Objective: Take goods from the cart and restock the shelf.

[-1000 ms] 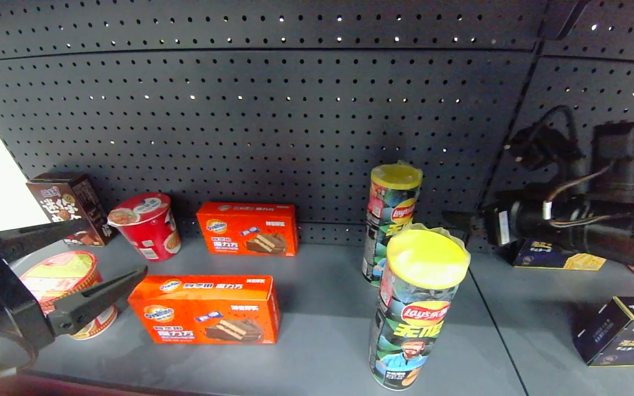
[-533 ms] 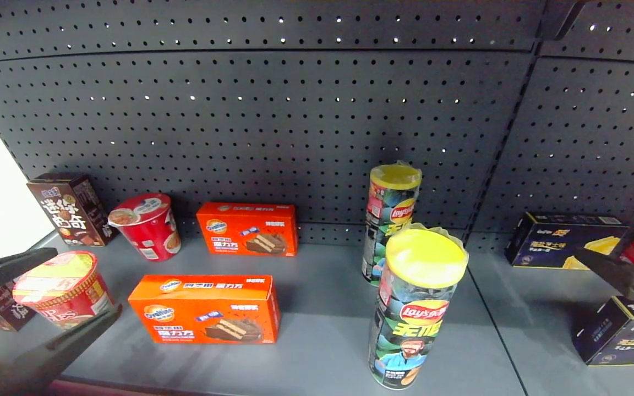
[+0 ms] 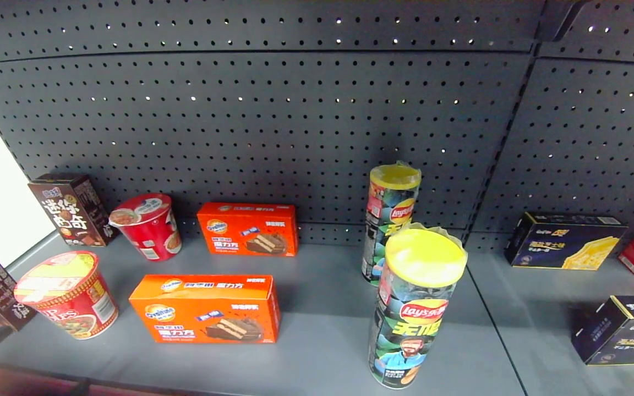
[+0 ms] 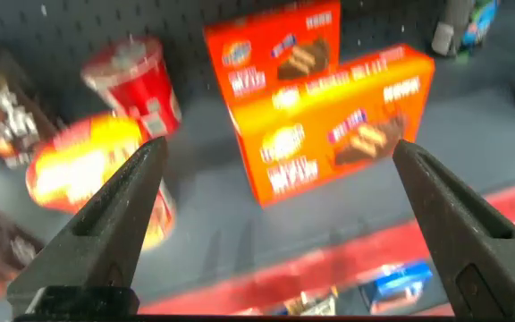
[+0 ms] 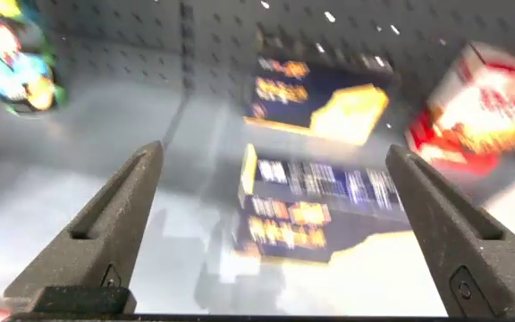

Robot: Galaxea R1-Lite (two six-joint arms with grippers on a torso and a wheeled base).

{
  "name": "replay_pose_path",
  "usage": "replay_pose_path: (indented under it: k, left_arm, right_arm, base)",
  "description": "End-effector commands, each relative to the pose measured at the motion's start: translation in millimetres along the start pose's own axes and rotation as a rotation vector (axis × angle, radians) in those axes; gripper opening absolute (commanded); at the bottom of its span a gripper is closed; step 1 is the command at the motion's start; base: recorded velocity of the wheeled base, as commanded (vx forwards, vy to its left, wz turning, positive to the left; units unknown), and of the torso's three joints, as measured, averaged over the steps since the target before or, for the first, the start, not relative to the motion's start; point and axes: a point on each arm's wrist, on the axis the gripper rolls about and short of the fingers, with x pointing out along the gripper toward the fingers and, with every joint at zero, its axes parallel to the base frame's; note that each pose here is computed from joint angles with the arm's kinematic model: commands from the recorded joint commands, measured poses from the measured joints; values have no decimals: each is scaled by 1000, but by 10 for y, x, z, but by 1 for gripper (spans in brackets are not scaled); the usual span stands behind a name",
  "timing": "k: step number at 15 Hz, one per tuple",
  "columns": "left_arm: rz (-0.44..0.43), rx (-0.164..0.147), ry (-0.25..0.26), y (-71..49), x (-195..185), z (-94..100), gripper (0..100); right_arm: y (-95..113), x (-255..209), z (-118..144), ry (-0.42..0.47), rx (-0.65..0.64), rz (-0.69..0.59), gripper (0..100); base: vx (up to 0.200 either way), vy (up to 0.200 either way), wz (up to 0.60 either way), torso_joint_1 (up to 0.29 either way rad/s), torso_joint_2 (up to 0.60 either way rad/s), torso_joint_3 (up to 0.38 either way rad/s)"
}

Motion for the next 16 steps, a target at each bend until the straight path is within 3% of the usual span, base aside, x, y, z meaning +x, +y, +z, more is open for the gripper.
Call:
replay_pose_path:
  k: [1, 5, 9, 11, 14, 16]
  left_arm:
    - [4, 10, -31, -85, -165, -157, 100]
    - [22, 6, 2, -183, -367, -337, 100]
    - [130, 8, 33, -244, -516, -537, 100]
    - [132, 19, 25, -286, -580, -654, 100]
    - [112, 23, 30, -288, -575, -667, 100]
    - [90, -42, 34, -280, -572, -664, 100]
  right_arm:
    - [-13, -199, -250, -35, 8, -60, 100]
    - [2, -333, -500, -56, 18, -111, 100]
    - [38, -467, -837, -4, 45, -105, 100]
    - [50, -539, -920, -22, 64, -73, 100]
    - [77, -537, -906, -48, 58, 51, 100]
    - [92, -539, -910, -46, 58, 114, 100]
  base:
    - [0, 0, 0, 0, 0, 0]
    - [0, 0, 0, 0, 0, 0]
    - [0, 0, 0, 0, 0, 0]
    - [0, 0, 0, 0, 0, 0]
    - [0, 0, 0, 0, 0, 0]
    - [0, 0, 0, 0, 0, 0]
